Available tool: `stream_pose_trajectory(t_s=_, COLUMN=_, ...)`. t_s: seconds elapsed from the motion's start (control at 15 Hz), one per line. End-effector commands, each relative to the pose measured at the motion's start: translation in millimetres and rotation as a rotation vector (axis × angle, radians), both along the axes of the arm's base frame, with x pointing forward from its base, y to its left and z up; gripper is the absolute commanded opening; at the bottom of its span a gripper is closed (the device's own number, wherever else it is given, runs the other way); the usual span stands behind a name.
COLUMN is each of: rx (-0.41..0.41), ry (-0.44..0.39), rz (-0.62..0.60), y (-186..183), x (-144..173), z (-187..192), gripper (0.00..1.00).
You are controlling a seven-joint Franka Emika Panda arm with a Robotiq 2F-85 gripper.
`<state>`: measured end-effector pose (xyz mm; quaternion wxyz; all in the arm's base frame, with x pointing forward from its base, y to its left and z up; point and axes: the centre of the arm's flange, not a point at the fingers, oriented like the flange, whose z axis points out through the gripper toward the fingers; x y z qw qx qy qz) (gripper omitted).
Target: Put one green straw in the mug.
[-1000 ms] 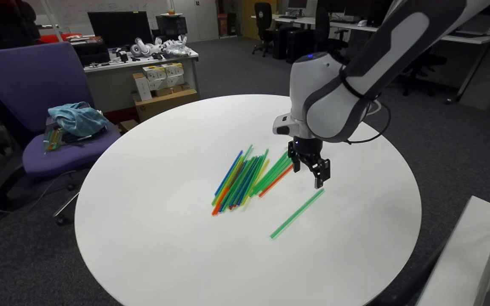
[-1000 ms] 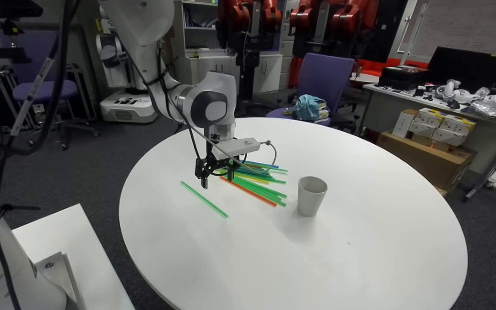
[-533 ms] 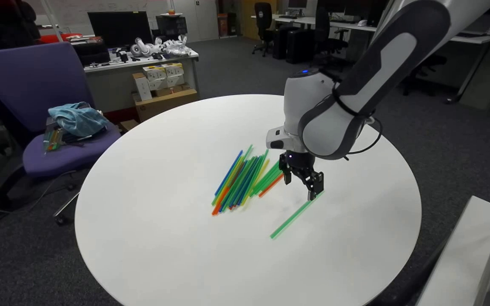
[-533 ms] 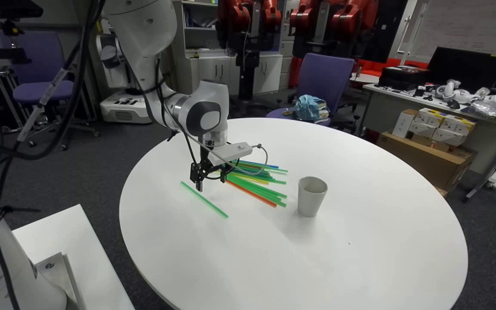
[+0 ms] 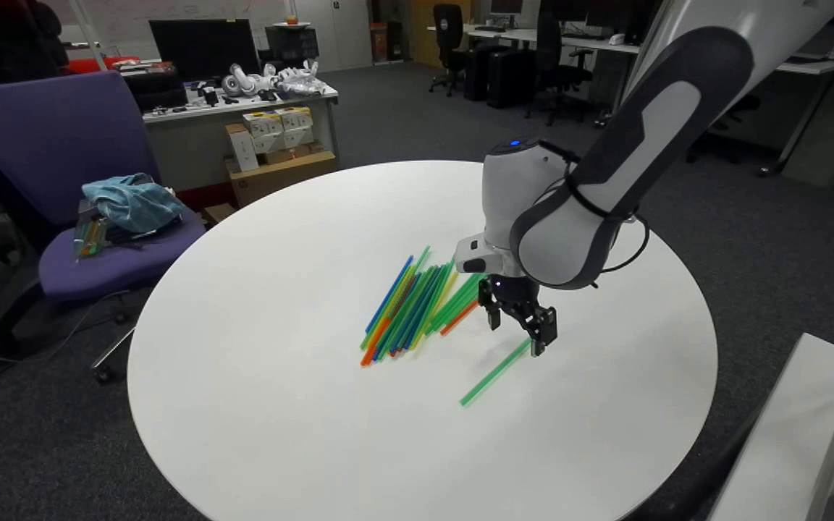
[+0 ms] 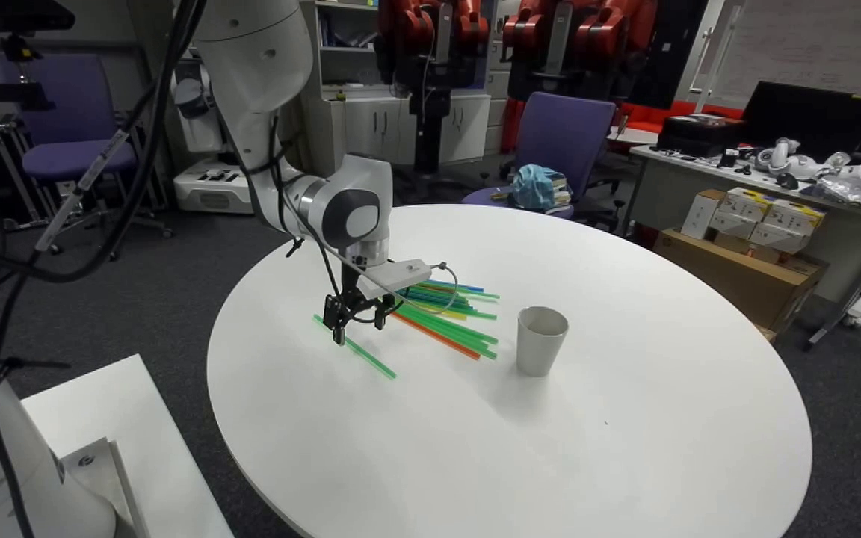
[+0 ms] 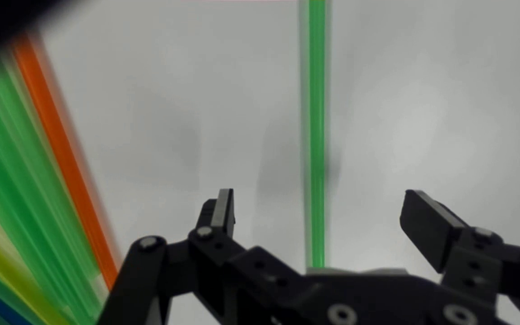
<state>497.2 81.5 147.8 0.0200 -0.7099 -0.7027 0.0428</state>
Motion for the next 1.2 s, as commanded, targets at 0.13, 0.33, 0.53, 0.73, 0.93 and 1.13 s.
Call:
stream_pose_trajectory(t_s=0.13, rx=0.003, ry=0.005, rz=0.025, y=-3.8, x=-7.5, z=-7.7, gripper=1.00)
stream_pose_trajectory(t_s=0.33, rx=0.006, ry=0.017, rz=0.024, y=-4.9, x=-8.1, z=-11.8, gripper=0.75)
stream_pose_trajectory(t_s=0.53, rx=0.006, ry=0.022, rz=0.021, y=-5.3, x=-8.5, z=-13.7, gripper=0.56)
stream_pose_trajectory(t_s=0.73, rx=0.007, ry=0.019, rz=0.019, y=-5.6, x=-7.0, z=-12.0, gripper=0.31)
stream_pose_trajectory(t_s=0.93, rx=0.007, ry=0.017, rz=0.018, y=-6.2, x=-6.2, z=-11.3, gripper=0.06)
stream_pose_trajectory(t_s=1.13, rx=-0.035, ry=-0.023, rz=0.010, y=-12.7, x=-0.6, z=-4.7, gripper=0.00)
